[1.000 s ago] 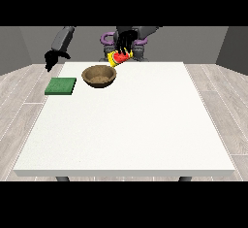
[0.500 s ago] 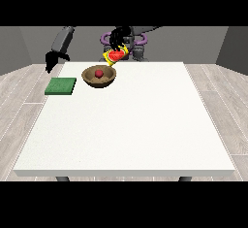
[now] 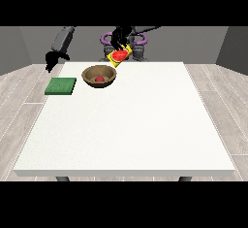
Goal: Pick the cup and pour the ball into the bowl, then pick the bowl and place it on the pad
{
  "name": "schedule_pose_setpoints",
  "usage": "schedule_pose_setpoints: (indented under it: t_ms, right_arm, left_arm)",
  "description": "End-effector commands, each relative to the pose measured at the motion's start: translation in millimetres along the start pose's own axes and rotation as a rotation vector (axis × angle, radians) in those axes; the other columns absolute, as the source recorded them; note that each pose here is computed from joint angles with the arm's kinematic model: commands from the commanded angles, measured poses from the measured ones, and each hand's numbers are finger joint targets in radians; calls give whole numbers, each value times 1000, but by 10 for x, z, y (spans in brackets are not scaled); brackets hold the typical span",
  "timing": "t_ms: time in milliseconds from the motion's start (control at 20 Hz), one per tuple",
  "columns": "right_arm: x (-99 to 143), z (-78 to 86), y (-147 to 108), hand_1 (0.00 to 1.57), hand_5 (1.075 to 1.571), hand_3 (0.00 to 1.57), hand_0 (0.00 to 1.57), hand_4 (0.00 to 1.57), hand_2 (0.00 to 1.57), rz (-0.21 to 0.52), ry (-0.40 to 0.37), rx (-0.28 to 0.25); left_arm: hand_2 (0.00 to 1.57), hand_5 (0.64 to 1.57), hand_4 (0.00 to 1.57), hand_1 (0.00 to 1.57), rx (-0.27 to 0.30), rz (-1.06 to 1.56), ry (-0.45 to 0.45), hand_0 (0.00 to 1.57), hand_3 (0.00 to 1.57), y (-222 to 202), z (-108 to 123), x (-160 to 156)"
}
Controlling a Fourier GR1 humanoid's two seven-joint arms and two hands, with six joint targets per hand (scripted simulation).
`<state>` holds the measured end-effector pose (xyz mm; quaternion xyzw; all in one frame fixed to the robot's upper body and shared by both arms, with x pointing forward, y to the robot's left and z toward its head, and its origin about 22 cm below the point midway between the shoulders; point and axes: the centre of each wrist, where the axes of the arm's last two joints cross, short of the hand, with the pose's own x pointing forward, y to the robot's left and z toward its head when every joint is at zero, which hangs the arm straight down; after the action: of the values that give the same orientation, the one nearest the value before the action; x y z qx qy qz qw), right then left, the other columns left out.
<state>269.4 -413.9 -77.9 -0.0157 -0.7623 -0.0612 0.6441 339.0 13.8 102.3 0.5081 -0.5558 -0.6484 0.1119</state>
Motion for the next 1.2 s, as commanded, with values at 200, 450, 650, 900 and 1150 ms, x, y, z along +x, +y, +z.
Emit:
schedule_pose_setpoints:
  t_ms: [200, 450, 650, 900, 1150]
  right_arm:
    - [6, -103, 56, 0, 1562, 278, 0, 697, 350, -61, 111, -21]
    - [-20, 373, -345, 0, 1566, 289, 0, 705, 362, -48, 82, -67]
    - [81, 157, -274, 0, 1563, 327, 0, 721, 360, -47, -4, -97]
    - [228, 55, -344, 0, 1547, 103, 0, 692, 371, -59, -103, -132]
    - [284, -31, -311, 0, 1552, 271, 0, 660, 405, -80, -137, -147]
  left_arm:
    - [1571, 1568, 963, 0, 107, 240, 108, 0, 1571, 190, 25, -474]
    - [1571, 1514, 869, 1520, 106, 515, 312, 1520, 1571, -606, 658, -1077]
    - [1210, 1571, 1301, 1394, 150, 848, 373, 1394, 955, -1042, 1011, -822]
    - [1117, 1570, 1442, 1312, 368, 1064, 402, 1312, 783, -1366, 1411, -751]
    - [917, 1545, 1206, 969, 593, 1296, 364, 969, 570, -1433, 1458, -1171]
